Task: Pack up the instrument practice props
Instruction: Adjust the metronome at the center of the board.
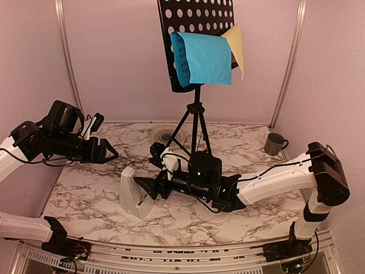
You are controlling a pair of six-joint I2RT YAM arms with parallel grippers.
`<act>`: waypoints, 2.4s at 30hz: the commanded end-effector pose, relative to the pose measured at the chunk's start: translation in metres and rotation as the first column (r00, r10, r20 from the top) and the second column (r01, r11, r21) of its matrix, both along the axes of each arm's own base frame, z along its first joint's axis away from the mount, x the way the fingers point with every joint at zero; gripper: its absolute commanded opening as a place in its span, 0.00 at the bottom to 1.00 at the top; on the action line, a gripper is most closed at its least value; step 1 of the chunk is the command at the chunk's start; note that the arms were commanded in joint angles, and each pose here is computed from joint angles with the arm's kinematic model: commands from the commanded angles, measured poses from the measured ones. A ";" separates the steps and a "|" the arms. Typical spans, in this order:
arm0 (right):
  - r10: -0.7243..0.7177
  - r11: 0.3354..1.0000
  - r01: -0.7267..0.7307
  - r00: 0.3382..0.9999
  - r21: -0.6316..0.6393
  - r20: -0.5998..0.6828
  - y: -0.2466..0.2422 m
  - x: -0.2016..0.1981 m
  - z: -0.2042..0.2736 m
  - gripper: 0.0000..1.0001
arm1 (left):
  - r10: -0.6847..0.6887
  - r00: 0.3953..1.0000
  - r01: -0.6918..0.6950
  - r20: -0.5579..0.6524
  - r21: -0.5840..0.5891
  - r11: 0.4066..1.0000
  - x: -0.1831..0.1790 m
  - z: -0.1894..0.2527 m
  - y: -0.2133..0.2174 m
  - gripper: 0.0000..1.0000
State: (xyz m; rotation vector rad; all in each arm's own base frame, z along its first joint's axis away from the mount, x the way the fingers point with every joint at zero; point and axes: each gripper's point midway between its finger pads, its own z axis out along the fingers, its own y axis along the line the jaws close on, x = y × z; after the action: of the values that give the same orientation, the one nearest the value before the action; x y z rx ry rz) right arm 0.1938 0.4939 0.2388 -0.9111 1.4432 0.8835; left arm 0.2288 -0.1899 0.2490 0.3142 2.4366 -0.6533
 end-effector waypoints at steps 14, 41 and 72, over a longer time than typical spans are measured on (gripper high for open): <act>0.052 0.996 -0.041 0.990 0.081 -0.134 0.000 0.009 0.046 0.77 | 0.022 0.984 0.012 0.176 -0.194 0.981 -0.011 0.046 0.003 0.76; -0.021 0.997 0.007 0.982 -0.073 -0.189 -0.049 0.013 -0.016 0.83 | -0.034 0.994 0.046 0.107 -0.109 0.993 -0.049 -0.005 -0.013 0.99; -0.099 0.950 -0.013 0.934 -0.311 -0.342 -0.060 -0.024 -0.149 0.13 | 0.174 0.951 -0.135 0.255 -0.167 0.977 -0.029 0.003 0.023 0.99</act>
State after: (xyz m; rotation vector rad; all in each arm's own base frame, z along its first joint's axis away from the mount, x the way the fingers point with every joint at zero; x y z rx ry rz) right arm 0.1700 0.4286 0.0910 -1.0046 1.9450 0.8118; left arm 0.1902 -0.1684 0.2467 0.1708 2.1593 -0.6843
